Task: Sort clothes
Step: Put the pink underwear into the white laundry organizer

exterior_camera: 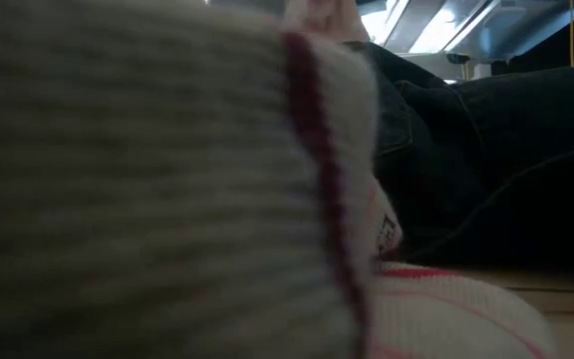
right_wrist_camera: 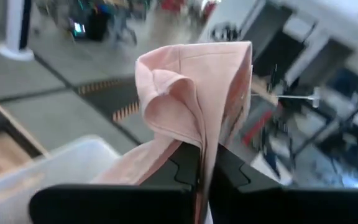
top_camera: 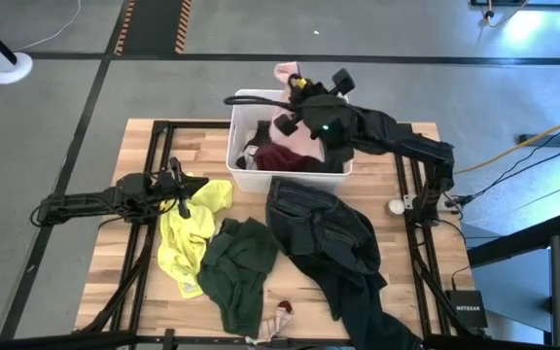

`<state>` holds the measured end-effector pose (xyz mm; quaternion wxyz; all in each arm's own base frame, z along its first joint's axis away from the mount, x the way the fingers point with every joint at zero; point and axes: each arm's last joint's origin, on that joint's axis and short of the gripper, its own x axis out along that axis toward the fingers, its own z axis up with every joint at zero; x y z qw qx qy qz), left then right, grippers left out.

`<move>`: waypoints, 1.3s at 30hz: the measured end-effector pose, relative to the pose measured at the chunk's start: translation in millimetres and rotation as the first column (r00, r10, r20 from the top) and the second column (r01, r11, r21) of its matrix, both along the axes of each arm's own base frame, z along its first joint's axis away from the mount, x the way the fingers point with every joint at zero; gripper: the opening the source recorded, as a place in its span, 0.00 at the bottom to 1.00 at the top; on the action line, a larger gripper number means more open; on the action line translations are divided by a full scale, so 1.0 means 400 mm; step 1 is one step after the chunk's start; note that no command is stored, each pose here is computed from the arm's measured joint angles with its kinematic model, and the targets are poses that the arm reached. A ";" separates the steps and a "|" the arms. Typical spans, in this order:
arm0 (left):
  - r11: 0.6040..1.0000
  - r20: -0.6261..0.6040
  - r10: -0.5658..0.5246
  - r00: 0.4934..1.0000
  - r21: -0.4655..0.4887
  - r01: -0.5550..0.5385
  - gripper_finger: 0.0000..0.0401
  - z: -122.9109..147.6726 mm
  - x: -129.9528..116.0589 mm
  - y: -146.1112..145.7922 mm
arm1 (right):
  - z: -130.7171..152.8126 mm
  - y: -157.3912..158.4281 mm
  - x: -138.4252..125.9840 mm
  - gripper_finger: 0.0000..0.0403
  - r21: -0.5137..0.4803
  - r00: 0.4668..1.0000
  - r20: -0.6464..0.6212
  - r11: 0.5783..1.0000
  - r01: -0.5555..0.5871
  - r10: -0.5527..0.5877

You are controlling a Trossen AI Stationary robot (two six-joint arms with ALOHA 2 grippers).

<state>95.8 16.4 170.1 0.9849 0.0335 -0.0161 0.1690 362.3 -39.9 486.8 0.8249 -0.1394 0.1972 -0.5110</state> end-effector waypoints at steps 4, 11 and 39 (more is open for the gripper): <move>1.000 0.000 0.000 1.000 0.000 0.000 0.03 0.000 0.000 0.000 | -0.088 -0.035 0.000 0.06 0.118 0.996 -0.084 0.992 0.054 -0.044; 1.000 0.000 0.000 1.000 0.000 0.000 0.03 0.000 0.000 0.000 | -0.258 -0.063 0.038 0.09 0.354 0.993 -0.112 0.933 0.065 -0.026; 0.999 -0.011 0.002 1.000 0.032 -0.001 0.03 0.000 0.000 0.000 | -0.339 -0.087 0.051 0.61 0.482 0.995 -0.090 0.873 0.072 -0.032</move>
